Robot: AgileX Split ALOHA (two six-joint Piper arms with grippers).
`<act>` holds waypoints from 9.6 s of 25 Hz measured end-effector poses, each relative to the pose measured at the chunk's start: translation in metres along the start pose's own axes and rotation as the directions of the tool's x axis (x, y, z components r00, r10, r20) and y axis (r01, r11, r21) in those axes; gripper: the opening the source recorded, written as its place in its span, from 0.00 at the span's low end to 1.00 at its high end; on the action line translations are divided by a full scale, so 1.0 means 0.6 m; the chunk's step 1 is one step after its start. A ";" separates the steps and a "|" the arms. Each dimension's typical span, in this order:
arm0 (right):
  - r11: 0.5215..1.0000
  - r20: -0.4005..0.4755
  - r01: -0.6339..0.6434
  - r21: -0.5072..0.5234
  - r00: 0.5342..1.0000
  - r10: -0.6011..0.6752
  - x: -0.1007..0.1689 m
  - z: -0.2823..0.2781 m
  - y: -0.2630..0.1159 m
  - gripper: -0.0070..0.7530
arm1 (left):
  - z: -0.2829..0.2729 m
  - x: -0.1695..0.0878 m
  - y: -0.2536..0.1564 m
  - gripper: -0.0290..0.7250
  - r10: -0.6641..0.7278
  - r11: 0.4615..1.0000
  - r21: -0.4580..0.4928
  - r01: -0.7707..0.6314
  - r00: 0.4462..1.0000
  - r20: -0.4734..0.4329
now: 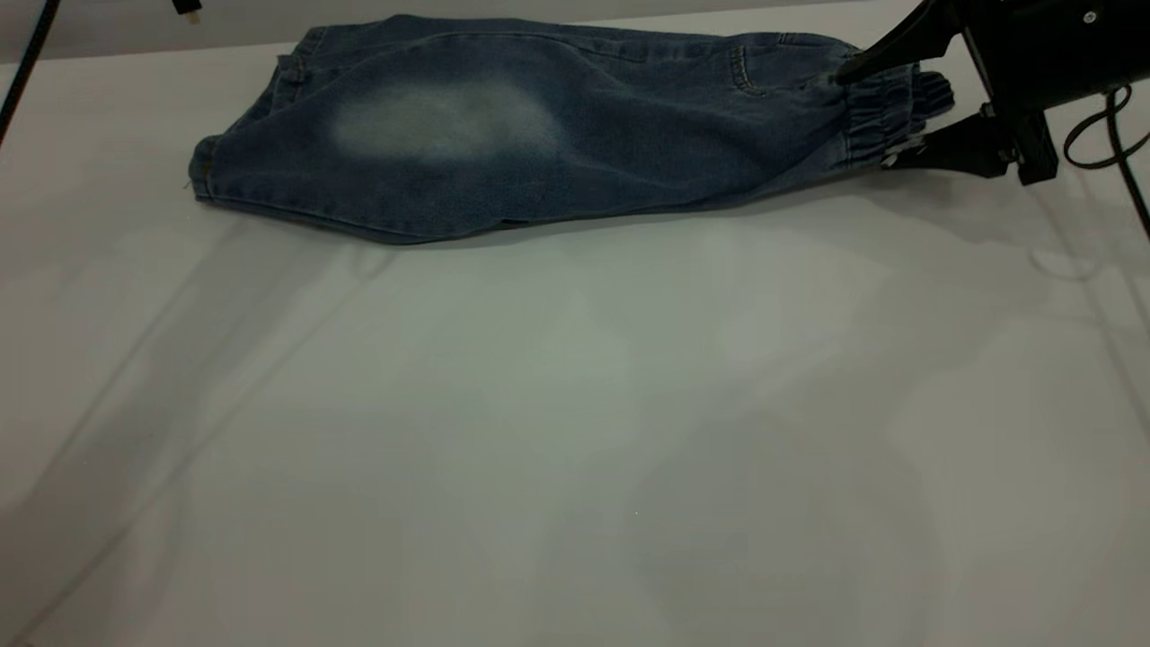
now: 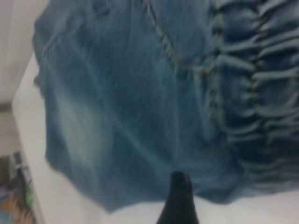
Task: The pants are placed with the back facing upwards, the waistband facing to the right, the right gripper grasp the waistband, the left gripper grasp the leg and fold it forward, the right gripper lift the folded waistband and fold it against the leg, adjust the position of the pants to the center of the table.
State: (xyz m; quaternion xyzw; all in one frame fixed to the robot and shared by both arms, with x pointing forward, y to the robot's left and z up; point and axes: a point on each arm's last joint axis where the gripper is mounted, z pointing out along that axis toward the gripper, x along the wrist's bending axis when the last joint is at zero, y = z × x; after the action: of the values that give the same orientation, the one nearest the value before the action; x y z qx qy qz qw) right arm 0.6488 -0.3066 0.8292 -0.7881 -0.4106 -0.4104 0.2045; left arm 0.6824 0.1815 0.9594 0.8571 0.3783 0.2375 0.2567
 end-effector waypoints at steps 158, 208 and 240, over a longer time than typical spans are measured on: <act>0.662 -0.295 0.725 0.191 0.686 -0.665 0.235 0.170 -0.323 0.60 | -0.437 -0.033 0.116 0.54 0.060 0.777 -0.610 -0.156 0.983 -0.175; 0.725 -0.175 0.664 0.182 0.748 -0.641 0.301 0.178 -0.287 0.68 | -0.436 -0.034 0.115 0.52 0.064 0.778 -0.609 -0.155 0.984 -0.168; 0.848 0.471 0.451 0.279 0.705 -0.530 0.304 0.244 -0.360 0.59 | -0.544 -0.051 0.110 0.51 0.036 0.691 -0.703 -0.170 0.979 -0.202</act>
State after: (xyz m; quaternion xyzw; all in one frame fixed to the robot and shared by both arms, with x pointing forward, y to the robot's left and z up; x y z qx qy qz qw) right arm 0.6022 0.0026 0.8900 -0.7149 -0.6739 -0.1851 0.0219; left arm 0.5025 0.2044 1.2401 0.6855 0.2279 0.4530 0.5225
